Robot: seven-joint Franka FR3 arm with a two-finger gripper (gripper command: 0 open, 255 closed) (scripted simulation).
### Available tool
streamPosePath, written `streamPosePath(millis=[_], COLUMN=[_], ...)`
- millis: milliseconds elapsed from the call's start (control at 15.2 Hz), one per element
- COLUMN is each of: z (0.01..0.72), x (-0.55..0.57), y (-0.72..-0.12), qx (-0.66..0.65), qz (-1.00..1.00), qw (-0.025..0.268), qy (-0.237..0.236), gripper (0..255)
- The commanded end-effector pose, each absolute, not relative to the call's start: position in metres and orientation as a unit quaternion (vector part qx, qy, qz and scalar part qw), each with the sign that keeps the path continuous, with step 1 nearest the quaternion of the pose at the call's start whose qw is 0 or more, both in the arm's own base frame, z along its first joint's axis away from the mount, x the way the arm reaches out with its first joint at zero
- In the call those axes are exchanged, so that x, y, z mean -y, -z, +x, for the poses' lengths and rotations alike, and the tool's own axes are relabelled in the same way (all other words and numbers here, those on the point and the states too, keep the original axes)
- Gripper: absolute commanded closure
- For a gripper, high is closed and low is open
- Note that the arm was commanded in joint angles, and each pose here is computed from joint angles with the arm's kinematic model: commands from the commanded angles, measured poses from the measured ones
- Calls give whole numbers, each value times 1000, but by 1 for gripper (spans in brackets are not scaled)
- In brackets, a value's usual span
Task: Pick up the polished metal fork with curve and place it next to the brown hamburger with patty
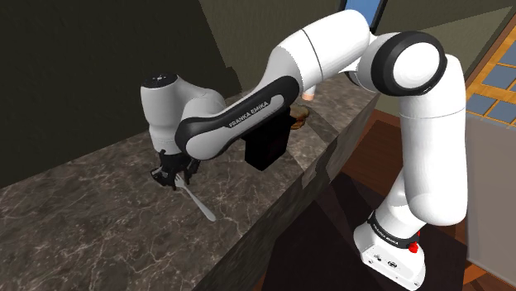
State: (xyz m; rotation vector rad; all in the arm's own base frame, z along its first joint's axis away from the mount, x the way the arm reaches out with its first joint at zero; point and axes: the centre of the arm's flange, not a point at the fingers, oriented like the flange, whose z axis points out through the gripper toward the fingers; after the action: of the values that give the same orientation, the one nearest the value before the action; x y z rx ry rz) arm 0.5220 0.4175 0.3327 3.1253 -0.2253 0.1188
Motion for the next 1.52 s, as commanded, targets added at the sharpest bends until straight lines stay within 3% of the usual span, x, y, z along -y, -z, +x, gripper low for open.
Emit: streamPosePath(millis=[0, 396, 1452], z=[521, 520, 520], x=[-421, -420, -420], y=[-328, -328, -413], qx=[70, 70, 70], qz=[997, 997, 997], qw=[-2, -2, -2], qy=[-37, -37, -37], gripper=[255, 255, 255])
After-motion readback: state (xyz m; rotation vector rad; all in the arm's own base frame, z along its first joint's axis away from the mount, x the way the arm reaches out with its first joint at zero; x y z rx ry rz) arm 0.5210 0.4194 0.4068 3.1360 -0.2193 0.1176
